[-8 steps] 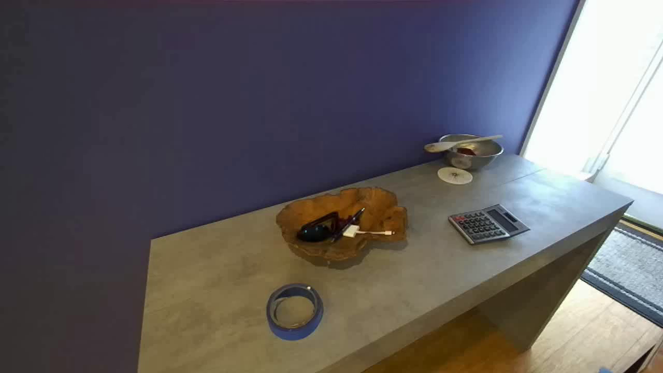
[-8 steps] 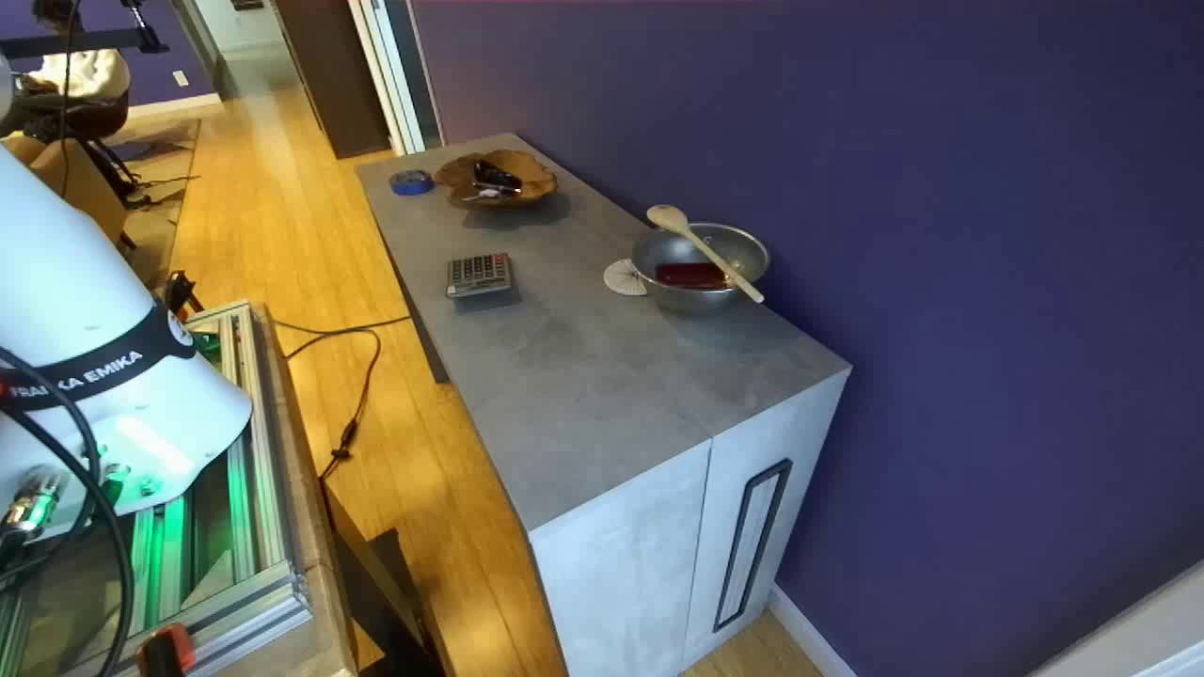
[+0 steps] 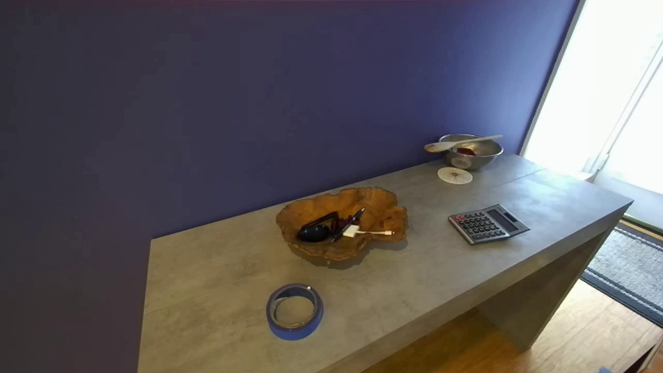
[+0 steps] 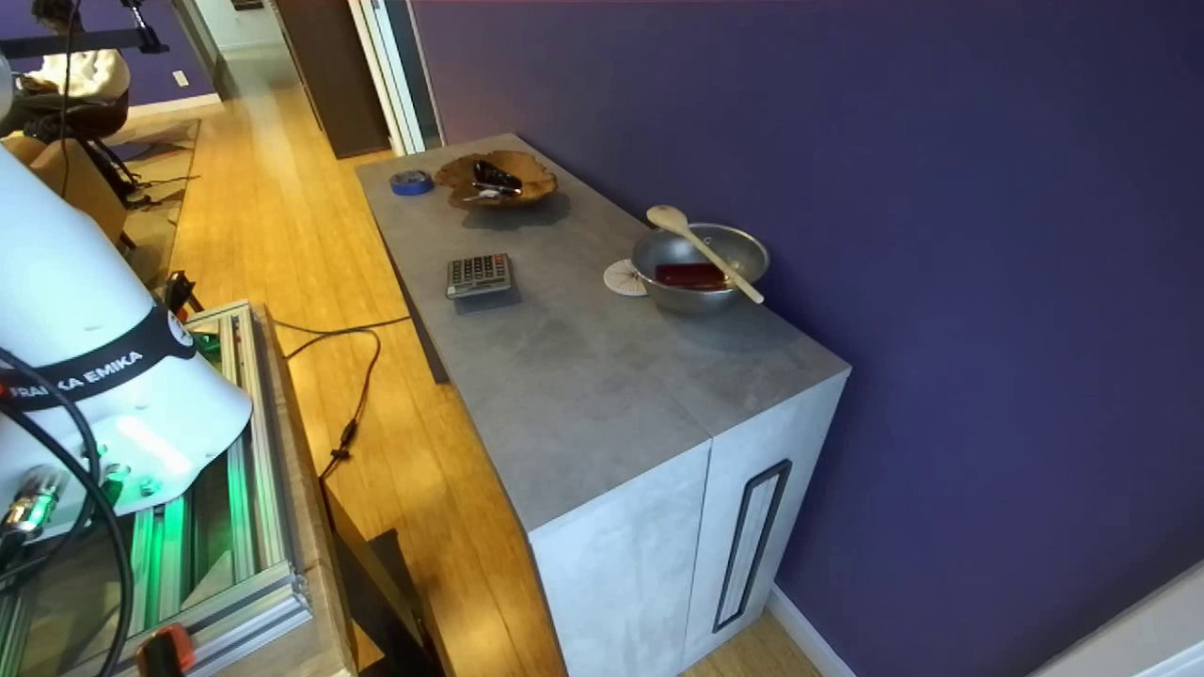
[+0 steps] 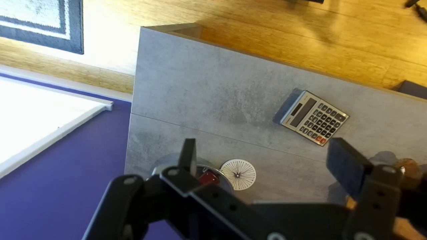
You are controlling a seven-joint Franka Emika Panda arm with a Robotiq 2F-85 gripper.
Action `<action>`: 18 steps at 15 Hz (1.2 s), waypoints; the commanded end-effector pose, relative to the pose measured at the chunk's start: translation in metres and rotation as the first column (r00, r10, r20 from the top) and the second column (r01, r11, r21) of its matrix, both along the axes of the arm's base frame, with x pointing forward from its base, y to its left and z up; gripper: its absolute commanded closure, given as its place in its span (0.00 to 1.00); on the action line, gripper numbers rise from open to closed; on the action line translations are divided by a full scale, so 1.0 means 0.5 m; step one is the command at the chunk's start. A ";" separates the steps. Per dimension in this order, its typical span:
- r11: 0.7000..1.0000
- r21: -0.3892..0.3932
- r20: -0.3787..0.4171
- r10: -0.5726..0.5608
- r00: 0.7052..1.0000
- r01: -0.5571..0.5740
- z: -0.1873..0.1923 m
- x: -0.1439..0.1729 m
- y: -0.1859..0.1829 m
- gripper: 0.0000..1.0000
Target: Pick up the white lightning digital av adapter and put it on the table
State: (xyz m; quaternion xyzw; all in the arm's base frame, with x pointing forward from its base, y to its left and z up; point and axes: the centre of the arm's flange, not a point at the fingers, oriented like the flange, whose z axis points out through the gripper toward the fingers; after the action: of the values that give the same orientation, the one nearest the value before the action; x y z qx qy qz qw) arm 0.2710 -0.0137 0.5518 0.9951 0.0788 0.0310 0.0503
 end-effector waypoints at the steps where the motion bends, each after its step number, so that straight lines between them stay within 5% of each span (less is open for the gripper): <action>1: 1.000 0.000 0.000 0.000 1.000 0.000 0.000 0.000 0.000 0.00; 5: 1.000 -0.006 -0.004 0.020 1.000 -0.020 -0.011 0.021 0.015 0.00; 9: 0.962 0.041 0.026 0.268 0.963 -0.269 -0.095 0.135 0.198 0.00; 13: 0.875 0.037 0.003 0.483 0.875 -0.483 -0.210 0.186 0.391 0.00; 18: 0.716 0.087 -0.061 0.698 0.714 -0.693 -0.350 0.256 0.580 0.00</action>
State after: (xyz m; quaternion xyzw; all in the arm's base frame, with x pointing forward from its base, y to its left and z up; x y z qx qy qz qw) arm 0.3529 0.2259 0.4053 0.9212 0.3873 0.0299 0.0215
